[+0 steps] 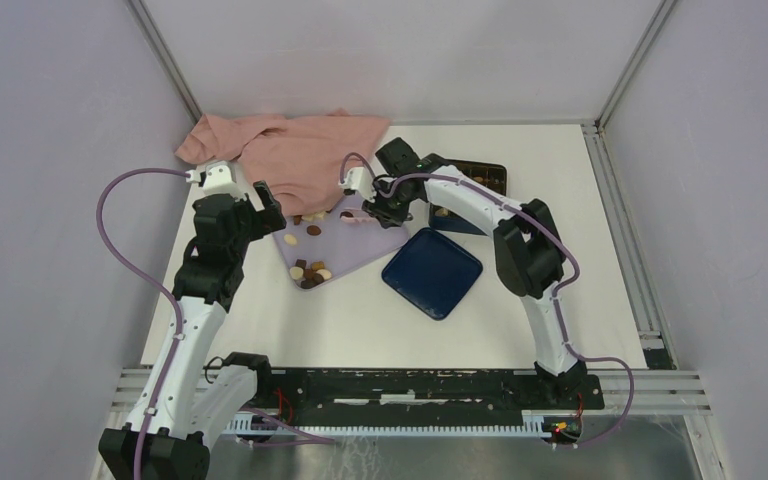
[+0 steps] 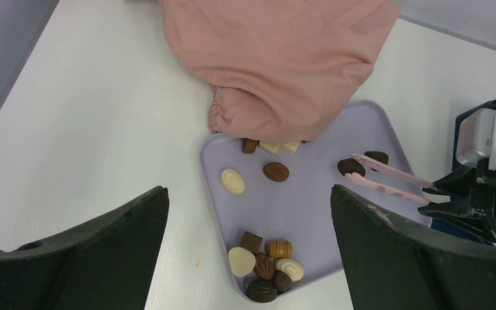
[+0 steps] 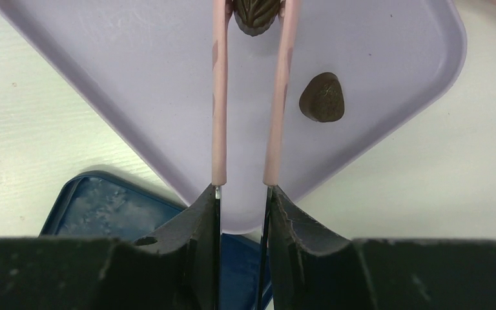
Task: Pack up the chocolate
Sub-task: Pick up the fake chocolate from the plate.
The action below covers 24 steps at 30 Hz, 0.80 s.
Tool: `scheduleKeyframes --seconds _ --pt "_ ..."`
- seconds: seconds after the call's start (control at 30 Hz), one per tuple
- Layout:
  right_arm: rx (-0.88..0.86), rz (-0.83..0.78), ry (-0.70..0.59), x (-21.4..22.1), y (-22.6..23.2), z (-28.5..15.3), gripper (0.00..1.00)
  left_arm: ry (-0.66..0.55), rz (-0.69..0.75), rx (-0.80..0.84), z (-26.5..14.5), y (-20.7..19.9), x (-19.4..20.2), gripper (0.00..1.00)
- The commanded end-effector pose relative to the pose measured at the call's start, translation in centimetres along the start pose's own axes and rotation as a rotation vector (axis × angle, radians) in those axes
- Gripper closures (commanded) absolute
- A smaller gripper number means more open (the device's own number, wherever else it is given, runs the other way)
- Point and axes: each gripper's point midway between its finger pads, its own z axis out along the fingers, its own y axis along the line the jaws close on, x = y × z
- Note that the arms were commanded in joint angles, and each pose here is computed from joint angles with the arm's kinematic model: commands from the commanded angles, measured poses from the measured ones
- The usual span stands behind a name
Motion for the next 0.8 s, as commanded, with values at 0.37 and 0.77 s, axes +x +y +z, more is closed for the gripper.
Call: scheduleKeyframes --seconds 0.37,0.77 --pt "0.063 -0.028 -0.116 0.2 1.3 -9.0 0.92 -0.052 0.048 0.012 -0.2 0.1 -1.3 0.00" --pt "0.185 0.214 -0.118 12.8 -2.7 -18.5 0.91 -0.051 0.046 0.016 -0.2 0.0 -1.2 0.00"
